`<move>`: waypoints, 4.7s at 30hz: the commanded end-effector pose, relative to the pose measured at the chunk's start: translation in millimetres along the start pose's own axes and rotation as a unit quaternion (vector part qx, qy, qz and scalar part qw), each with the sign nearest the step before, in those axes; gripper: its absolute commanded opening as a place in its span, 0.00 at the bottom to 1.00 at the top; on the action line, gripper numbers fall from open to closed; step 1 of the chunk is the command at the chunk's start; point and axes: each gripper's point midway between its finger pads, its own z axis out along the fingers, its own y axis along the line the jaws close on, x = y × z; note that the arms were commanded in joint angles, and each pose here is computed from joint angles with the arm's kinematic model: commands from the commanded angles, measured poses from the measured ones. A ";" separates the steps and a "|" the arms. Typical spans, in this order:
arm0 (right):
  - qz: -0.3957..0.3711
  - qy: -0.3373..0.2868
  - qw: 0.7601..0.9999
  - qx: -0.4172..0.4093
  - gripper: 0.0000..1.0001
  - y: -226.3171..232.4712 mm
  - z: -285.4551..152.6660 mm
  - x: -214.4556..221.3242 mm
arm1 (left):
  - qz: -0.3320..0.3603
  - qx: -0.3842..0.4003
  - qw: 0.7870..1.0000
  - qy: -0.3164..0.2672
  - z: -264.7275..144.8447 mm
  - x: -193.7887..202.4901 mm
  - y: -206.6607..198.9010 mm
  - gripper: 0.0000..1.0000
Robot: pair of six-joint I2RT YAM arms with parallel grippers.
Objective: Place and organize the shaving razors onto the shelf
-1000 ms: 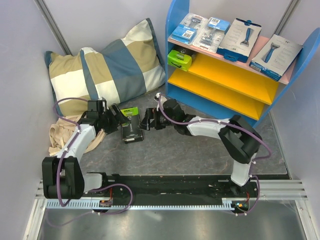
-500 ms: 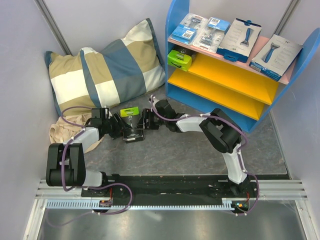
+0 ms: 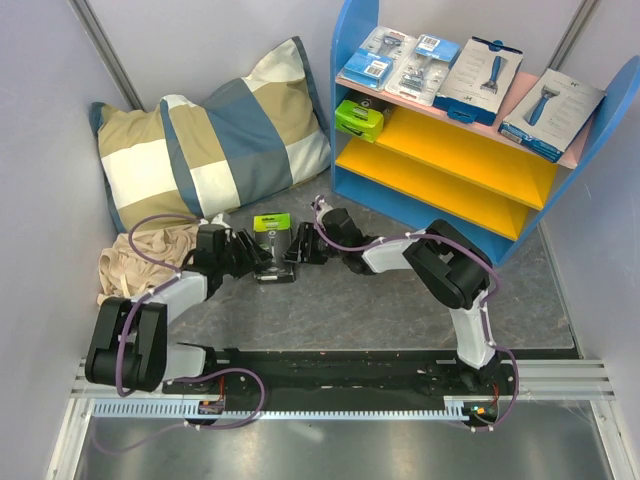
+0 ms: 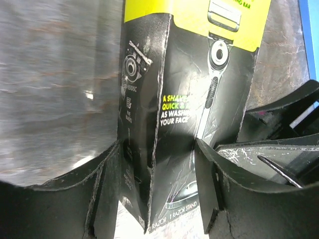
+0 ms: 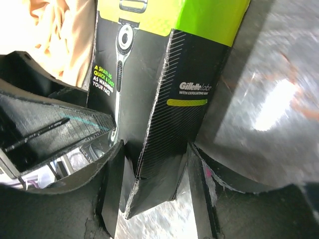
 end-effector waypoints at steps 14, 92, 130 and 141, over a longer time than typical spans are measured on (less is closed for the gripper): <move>-0.020 0.092 0.990 -0.107 0.57 84.6 -87.3 104.3 | 0.007 0.102 0.978 0.180 -51.9 156.7 -50.6 0.46; -0.061 0.152 0.986 -0.025 0.56 33.1 -192.6 226.9 | 0.083 -0.073 0.994 0.023 -63.0 220.7 18.8 0.87; -0.026 0.119 0.950 0.288 0.00 -107.0 -235.7 233.7 | 0.090 0.057 0.994 -0.009 -83.0 194.9 -25.3 0.87; -0.019 0.113 0.956 0.269 0.00 -100.1 -239.4 231.7 | 0.129 0.113 0.980 0.105 -93.6 244.1 -54.6 0.80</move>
